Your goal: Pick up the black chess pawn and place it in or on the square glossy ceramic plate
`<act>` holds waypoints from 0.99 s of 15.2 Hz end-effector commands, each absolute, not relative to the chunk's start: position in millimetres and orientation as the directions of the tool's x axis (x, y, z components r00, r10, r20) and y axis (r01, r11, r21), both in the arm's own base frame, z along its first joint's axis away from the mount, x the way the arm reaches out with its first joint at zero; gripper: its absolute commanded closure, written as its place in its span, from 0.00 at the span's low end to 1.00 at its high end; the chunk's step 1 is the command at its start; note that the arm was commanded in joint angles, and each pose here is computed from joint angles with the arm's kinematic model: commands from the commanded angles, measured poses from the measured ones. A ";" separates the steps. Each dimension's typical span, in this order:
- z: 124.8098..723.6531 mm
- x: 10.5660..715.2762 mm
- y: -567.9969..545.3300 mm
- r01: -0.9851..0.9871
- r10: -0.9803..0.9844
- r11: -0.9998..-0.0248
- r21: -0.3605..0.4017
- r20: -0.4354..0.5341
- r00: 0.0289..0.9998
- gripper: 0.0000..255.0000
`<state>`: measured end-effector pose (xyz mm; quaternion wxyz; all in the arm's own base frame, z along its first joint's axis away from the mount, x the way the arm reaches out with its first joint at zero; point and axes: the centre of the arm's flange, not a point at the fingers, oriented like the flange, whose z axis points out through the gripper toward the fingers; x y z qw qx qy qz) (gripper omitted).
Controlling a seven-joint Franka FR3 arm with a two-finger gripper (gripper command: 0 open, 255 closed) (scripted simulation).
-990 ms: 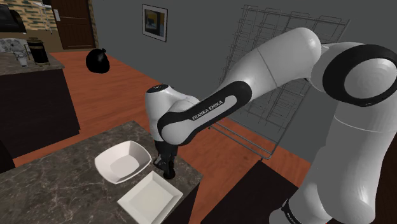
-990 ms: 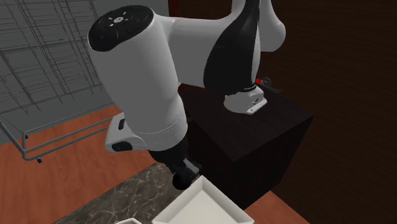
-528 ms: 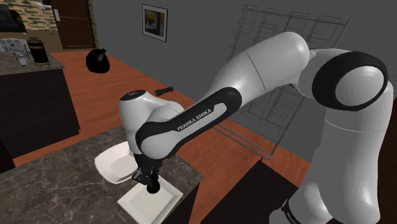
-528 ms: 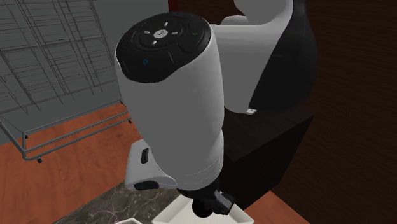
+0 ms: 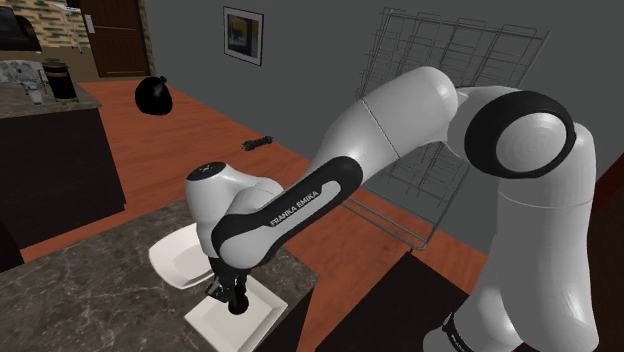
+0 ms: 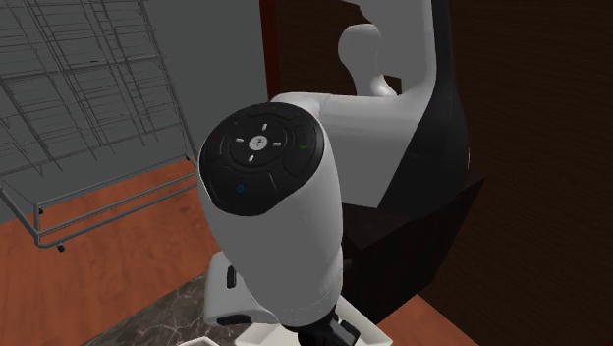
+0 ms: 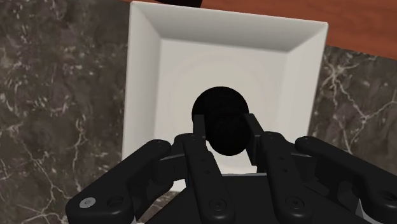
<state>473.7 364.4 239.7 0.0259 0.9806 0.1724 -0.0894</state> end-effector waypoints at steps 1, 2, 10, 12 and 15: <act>228.8 474.1 364.2 0.343 0.334 -0.939 0.020 -0.184 0.925 1.00; 223.5 474.1 364.2 0.343 0.334 -0.939 0.020 -0.184 0.925 1.00; 212.4 474.1 364.2 0.343 0.334 -0.939 0.020 -0.184 0.925 1.00; 212.4 474.1 364.2 0.343 0.334 -0.939 0.020 -0.184 0.925 1.00; 212.4 474.1 364.2 0.343 0.334 -0.939 0.020 -0.184 0.925 0.00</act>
